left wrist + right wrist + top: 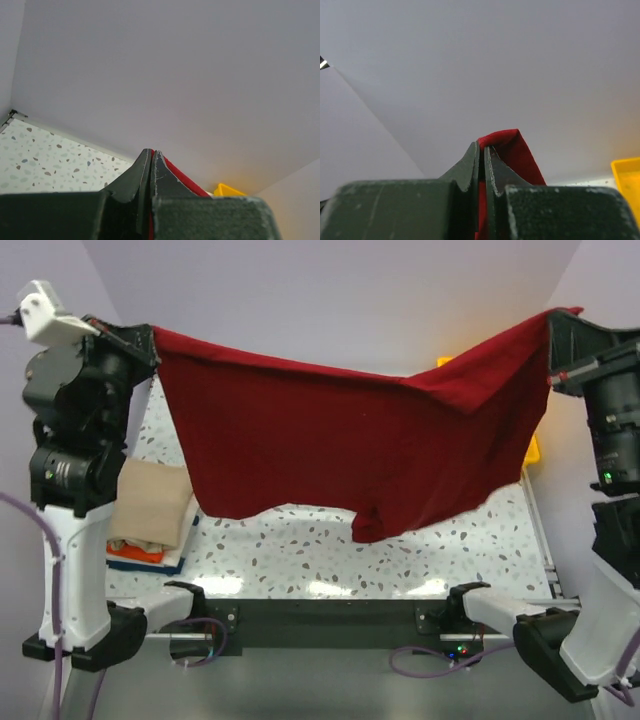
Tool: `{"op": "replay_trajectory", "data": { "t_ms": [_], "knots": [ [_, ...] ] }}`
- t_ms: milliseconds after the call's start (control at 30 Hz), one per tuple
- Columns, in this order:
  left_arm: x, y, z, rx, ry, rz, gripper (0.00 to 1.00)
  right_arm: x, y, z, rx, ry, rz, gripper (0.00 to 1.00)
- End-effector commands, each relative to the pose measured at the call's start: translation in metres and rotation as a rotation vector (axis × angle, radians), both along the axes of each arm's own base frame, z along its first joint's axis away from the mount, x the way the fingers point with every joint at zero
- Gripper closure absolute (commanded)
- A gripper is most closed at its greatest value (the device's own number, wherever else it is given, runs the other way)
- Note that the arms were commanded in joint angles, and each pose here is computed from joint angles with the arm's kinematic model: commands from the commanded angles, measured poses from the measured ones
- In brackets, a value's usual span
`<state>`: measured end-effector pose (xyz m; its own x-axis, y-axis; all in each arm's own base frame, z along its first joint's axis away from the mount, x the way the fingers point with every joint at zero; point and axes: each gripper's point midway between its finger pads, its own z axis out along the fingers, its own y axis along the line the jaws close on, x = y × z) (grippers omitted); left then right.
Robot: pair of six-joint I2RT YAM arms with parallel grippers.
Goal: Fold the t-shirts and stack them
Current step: Flatten the tshirt out
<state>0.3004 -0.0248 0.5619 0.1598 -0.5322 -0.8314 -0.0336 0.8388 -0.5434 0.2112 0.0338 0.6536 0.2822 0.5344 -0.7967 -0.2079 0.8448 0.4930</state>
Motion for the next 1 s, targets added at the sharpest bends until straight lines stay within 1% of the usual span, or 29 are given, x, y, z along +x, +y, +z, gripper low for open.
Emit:
{"op": "replay_trajectory", "data": {
  "t_ms": [0, 33, 67, 100, 133, 167, 200, 233, 267, 300, 367, 400, 433, 467, 500, 533, 567, 600, 633, 667, 700, 733, 767, 800, 833, 867, 900, 933, 967],
  "knots": [
    [0.056, -0.01, -0.02, 0.05, 0.032, -0.009, 1.0, 0.093, 0.028, -0.024, -0.055, 0.046, 0.05, 1.0],
    [0.067, -0.013, -0.023, 0.054, 0.035, -0.017, 1.0, 0.105, 0.031, -0.028, -0.059, 0.048, 0.056, 1.0],
    [0.079, -0.016, -0.023, 0.056, 0.02, -0.022, 1.0, 0.134, 0.038, -0.036, -0.063, 0.055, 0.06, 1.0],
    [0.101, -0.019, -0.036, 0.066, 0.045, -0.033, 1.0, 0.153, 0.043, -0.046, -0.072, 0.072, 0.066, 1.0],
    [0.114, -0.021, -0.041, 0.068, 0.045, -0.042, 1.0, 0.168, 0.048, -0.052, -0.085, 0.075, 0.075, 1.0],
    [0.138, -0.026, -0.049, 0.07, 0.037, -0.054, 1.0, 0.202, 0.054, -0.064, -0.09, 0.082, 0.075, 1.0],
    [0.151, -0.028, -0.051, 0.077, 0.026, -0.076, 1.0, 0.213, 0.056, -0.062, -0.096, 0.065, 0.072, 1.0],
    [0.16, -0.028, -0.043, 0.076, -0.002, -0.078, 1.0, 0.23, 0.06, -0.066, -0.11, 0.066, 0.076, 1.0],
    [0.188, -0.03, -0.057, 0.078, 0.013, -0.081, 1.0, 0.241, 0.063, -0.064, -0.117, 0.051, 0.081, 1.0],
    [0.2, -0.031, -0.056, 0.083, 0.003, -0.102, 1.0, 0.263, 0.067, -0.063, -0.121, 0.042, 0.08, 1.0],
    [0.228, -0.023, -0.046, 0.078, -0.038, -0.104, 1.0, 0.277, 0.072, -0.054, -0.125, 0.007, 0.086, 1.0],
    [0.234, -0.025, -0.039, 0.069, -0.06, -0.15, 1.0, 0.286, 0.075, -0.042, -0.124, -0.033, 0.088, 1.0],
    [0.23, -0.022, -0.008, 0.066, -0.136, -0.169, 1.0, 0.286, 0.075, -0.033, -0.131, -0.067, 0.083, 1.0],
    [0.239, -0.018, -0.005, 0.064, -0.157, -0.18, 1.0, 0.285, 0.072, -0.019, -0.129, -0.115, 0.071, 1.0],
    [0.238, -0.013, 0.006, 0.064, -0.191, -0.196, 1.0, 0.278, 0.07, -0.003, -0.127, -0.169, 0.059, 1.0],
    [0.234, 0.003, 0.02, 0.07, -0.233, -0.175, 1.0, 0.271, 0.067, 0.009, -0.135, -0.209, 0.041, 1.0],
    [0.226, 0.01, 0.036, 0.076, -0.293, -0.171, 1.0, 0.26, 0.063, 0.025, -0.126, -0.271, 0.023, 1.0],
    [0.222, 0.023, 0.043, 0.075, -0.316, -0.165, 1.0, 0.261, 0.059, 0.024, -0.125, -0.276, 0.004, 1.0],
    [0.217, 0.029, 0.049, 0.074, -0.336, -0.165, 1.0, 0.241, 0.053, 0.041, -0.123, -0.324, -0.016, 1.0],
    [0.208, 0.034, 0.06, 0.08, -0.378, -0.164, 1.0, 0.234, 0.05, 0.047, -0.119, -0.353, -0.028, 1.0],
    [0.204, 0.045, 0.062, 0.083, -0.386, -0.151, 1.0, 0.239, 0.049, 0.036, -0.123, -0.325, -0.039, 1.0],
    [0.207, 0.051, 0.053, 0.078, -0.368, -0.141, 1.0, 0.225, 0.045, 0.043, -0.122, -0.34, -0.045, 1.0],
    [0.201, 0.056, 0.057, 0.083, -0.38, -0.131, 1.0, 0.221, 0.043, 0.042, -0.118, -0.342, -0.051, 1.0],
    [0.202, 0.058, 0.051, 0.085, -0.368, -0.131, 1.0, 0.238, 0.047, 0.012, -0.128, -0.272, -0.042, 1.0],
    [0.211, 0.059, 0.029, 0.071, -0.319, -0.137, 1.0, 0.24, 0.047, 0.001, -0.117, -0.247, -0.036, 1.0],
    [0.209, 0.059, 0.023, 0.067, -0.303, -0.144, 1.0, 0.222, 0.043, 0.007, -0.106, -0.268, -0.041, 1.0],
    [0.211, 0.059, 0.01, 0.057, -0.271, -0.154, 1.0, 0.238, 0.044, -0.031, -0.114, -0.18, -0.042, 1.0],
    [0.222, 0.061, -0.03, 0.028, -0.183, -0.158, 1.0, 0.234, 0.042, -0.041, -0.09, -0.154, -0.041, 1.0],
    [0.209, 0.059, -0.03, 0.024, -0.195, -0.16, 1.0, 0.219, 0.039, -0.043, -0.083, -0.152, -0.04, 1.0]
  ]
}}
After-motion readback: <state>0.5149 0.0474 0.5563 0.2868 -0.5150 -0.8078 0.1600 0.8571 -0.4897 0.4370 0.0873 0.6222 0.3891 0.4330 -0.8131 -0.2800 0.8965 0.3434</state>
